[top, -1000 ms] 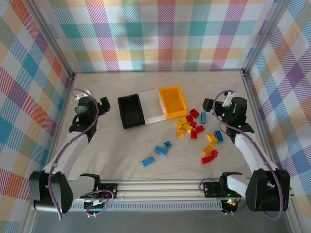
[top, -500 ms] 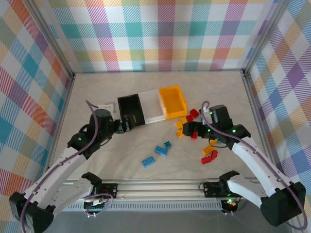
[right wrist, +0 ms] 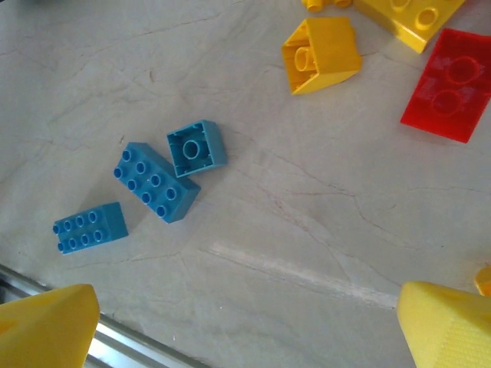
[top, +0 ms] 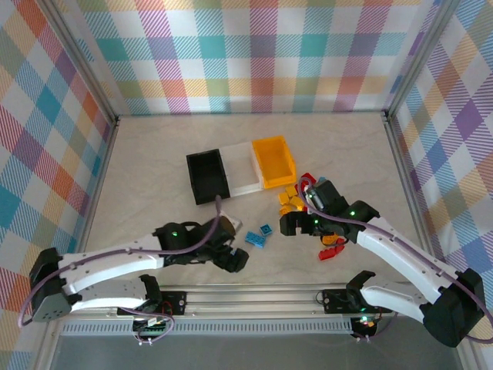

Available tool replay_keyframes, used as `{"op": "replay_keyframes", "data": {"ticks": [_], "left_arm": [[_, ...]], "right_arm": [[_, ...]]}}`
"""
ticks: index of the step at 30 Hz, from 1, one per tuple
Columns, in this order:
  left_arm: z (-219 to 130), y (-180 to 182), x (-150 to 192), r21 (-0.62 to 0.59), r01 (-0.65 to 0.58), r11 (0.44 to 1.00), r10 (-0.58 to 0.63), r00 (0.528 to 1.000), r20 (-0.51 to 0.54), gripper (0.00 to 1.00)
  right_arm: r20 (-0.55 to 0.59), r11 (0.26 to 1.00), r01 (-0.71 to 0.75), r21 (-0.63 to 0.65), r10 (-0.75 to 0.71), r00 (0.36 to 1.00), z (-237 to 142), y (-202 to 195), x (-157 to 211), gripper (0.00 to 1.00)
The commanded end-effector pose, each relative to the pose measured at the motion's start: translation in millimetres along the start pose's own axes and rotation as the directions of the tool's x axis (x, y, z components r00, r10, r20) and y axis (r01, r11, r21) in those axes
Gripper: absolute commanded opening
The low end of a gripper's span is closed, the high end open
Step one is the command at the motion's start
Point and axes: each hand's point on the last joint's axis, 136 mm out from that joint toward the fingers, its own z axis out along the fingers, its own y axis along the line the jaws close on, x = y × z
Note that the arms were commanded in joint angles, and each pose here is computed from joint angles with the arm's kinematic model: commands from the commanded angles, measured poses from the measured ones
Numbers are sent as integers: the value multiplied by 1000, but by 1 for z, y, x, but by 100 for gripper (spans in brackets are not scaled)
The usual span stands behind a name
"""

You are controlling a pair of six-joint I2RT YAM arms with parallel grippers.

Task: Sort the legos into containers by color

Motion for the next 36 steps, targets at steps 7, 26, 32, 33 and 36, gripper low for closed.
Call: {"op": "replay_keyframes", "data": {"ticks": [7, 26, 32, 33, 36], "left_arm": [[39, 0, 26, -64, -96, 993, 88, 989, -118, 88], [80, 12, 29, -61, -123, 990, 109, 974, -197, 81], [89, 21, 34, -72, -121, 990, 101, 967, -234, 77], [91, 21, 34, -74, -115, 991, 95, 967, -236, 75], [93, 20, 33, -72, -112, 991, 92, 966, -242, 72]], "right_arm": [[116, 997, -69, 40, 64, 991, -22, -18, -12, 100], [100, 996, -88, -34, 91, 991, -7, -11, -11, 100], [106, 996, -87, -35, 91, 990, -8, -11, -11, 100], [103, 995, -88, -38, 91, 990, -7, -11, -11, 100], [102, 995, -91, -43, 95, 990, -5, -10, -11, 100]]}}
